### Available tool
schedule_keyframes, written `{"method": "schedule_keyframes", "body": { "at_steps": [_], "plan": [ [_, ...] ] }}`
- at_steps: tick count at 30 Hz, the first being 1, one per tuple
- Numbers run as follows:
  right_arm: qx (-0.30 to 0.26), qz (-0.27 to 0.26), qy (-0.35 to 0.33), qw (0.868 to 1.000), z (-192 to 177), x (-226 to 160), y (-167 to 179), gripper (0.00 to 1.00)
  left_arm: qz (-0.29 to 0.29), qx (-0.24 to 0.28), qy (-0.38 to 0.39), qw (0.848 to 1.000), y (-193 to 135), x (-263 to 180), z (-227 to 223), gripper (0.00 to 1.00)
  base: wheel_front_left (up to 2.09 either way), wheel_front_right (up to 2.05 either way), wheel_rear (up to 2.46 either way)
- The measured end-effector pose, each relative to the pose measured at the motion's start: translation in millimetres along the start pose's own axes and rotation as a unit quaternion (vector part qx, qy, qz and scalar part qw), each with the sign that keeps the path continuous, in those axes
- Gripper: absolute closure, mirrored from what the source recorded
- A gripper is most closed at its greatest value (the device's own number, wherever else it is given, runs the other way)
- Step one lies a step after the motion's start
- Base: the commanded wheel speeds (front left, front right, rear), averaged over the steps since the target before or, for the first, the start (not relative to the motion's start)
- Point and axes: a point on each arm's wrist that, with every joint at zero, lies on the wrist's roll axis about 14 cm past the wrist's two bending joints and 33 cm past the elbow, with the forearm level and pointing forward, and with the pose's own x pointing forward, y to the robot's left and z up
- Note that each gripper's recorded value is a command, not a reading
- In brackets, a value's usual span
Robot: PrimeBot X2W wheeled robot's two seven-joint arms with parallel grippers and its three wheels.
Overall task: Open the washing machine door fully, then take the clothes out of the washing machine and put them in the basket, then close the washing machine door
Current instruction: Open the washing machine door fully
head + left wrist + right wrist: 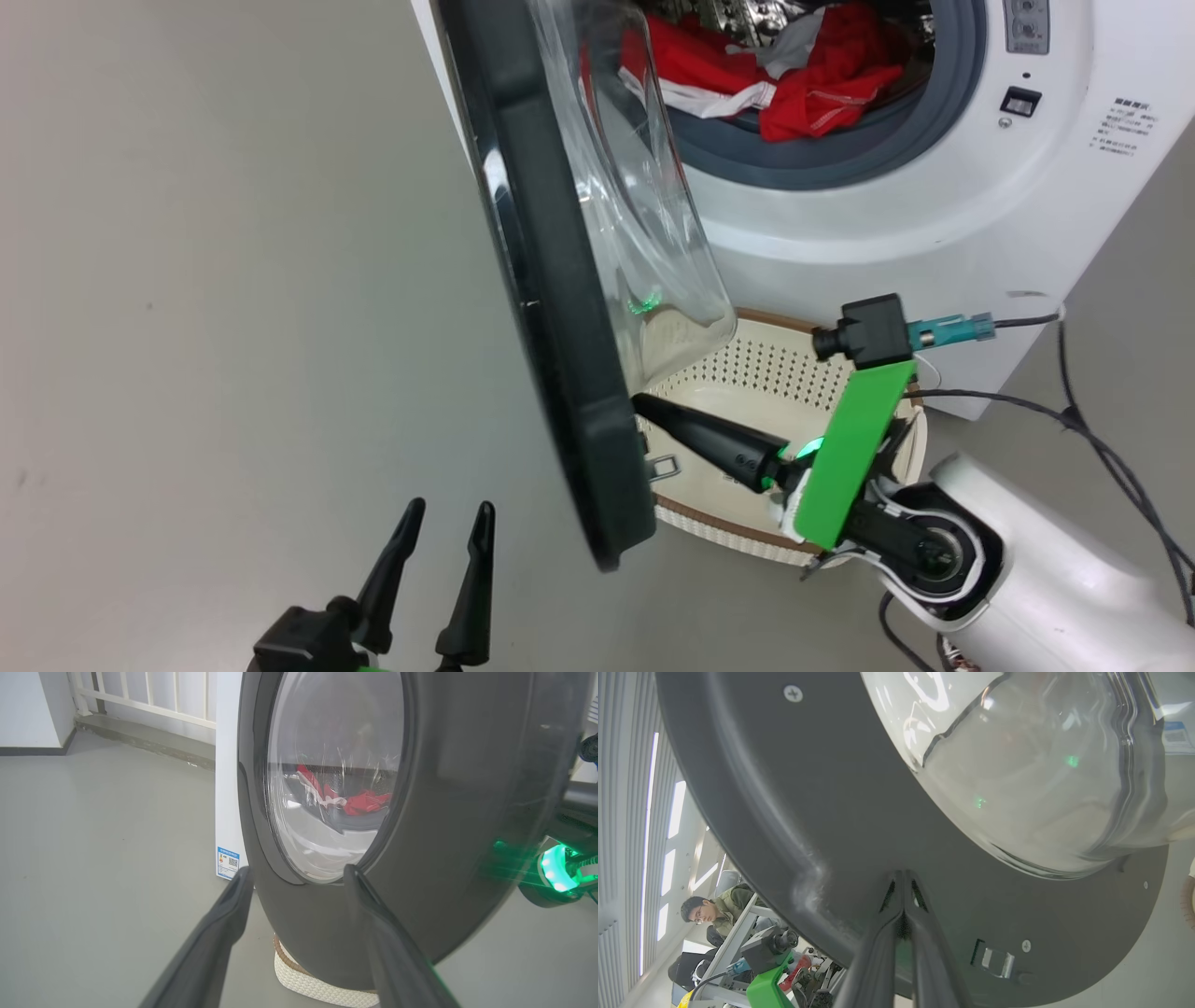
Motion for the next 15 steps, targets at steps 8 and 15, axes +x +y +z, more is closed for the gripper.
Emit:
{"method": "schedule_keyframes", "body": {
  "at_steps": [8, 15],
  "plan": [
    [0.001, 0.013, 0.012, 1.0, -10.1, 8.0, 12.9, 1.0, 0.011, -0.001, -0.014, 1.0, 8.2, -2.3, 8.8, 0.0, 0.0, 0.0, 0.0],
    [-0.001, 0.012, 0.016, 1.0, -12.4, 9.0, 14.1, 1.0, 0.014, -0.001, -0.017, 1.0, 10.3, -3.2, 10.2, 0.0, 0.0, 0.0, 0.0]
  ]
}}
